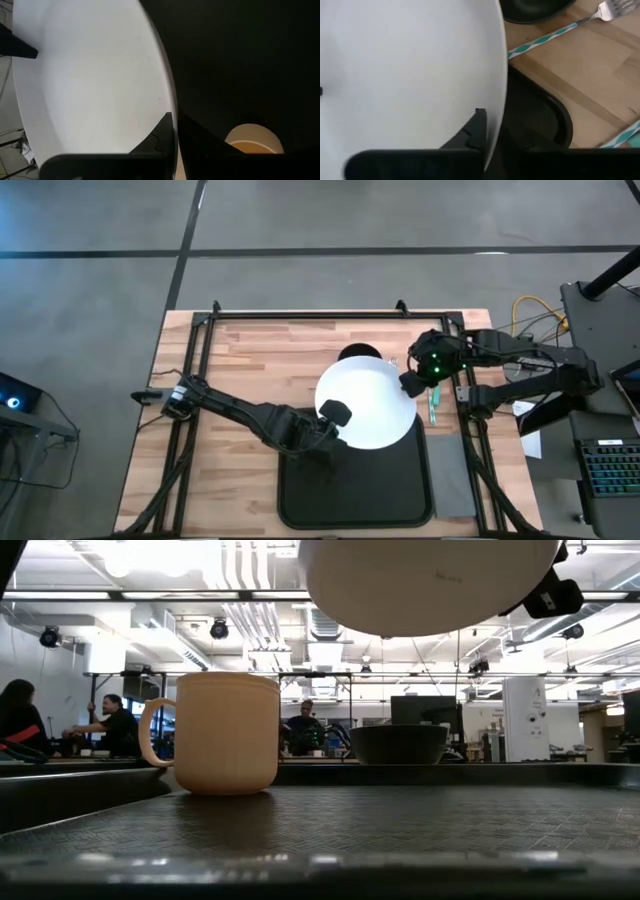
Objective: Set up tray
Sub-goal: Put the white plate on the bottom right of the yellow cup on the black serving tray
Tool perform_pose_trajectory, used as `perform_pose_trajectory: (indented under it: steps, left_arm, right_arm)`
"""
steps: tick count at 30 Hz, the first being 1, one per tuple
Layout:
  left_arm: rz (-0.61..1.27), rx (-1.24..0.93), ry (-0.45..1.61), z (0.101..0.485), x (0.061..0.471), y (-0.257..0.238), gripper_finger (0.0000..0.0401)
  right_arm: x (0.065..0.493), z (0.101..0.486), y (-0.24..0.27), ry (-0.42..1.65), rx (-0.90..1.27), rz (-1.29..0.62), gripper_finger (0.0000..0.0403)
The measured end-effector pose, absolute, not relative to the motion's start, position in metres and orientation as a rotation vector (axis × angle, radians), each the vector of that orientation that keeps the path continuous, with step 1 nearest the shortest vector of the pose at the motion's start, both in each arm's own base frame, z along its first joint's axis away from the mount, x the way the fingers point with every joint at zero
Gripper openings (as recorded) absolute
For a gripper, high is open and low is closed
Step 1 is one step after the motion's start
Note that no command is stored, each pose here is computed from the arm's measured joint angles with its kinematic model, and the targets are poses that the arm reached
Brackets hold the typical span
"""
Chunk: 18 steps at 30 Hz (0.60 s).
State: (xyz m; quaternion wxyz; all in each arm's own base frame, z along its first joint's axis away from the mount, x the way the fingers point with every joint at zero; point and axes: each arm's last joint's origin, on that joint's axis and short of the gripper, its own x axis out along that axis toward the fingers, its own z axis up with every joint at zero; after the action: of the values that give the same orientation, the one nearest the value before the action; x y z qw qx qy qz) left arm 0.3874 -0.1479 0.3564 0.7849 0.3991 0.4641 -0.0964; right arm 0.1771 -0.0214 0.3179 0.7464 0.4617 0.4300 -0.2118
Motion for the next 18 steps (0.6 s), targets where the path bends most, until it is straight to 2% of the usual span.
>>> perform_pose_trajectory:
  steps: [8,18]
  left_arm:
    - [-0.083,0.700,0.998,0.357,0.384,-0.154,0.0013]
    - [0.111,0.605,0.995,0.359,0.369,-0.168,0.0142]
  right_arm:
    - [0.181,0.319,-0.022,0.904,0.994,-0.459,0.0013]
    - [0.181,0.319,-0.020,0.911,0.970,-0.459,0.0011]
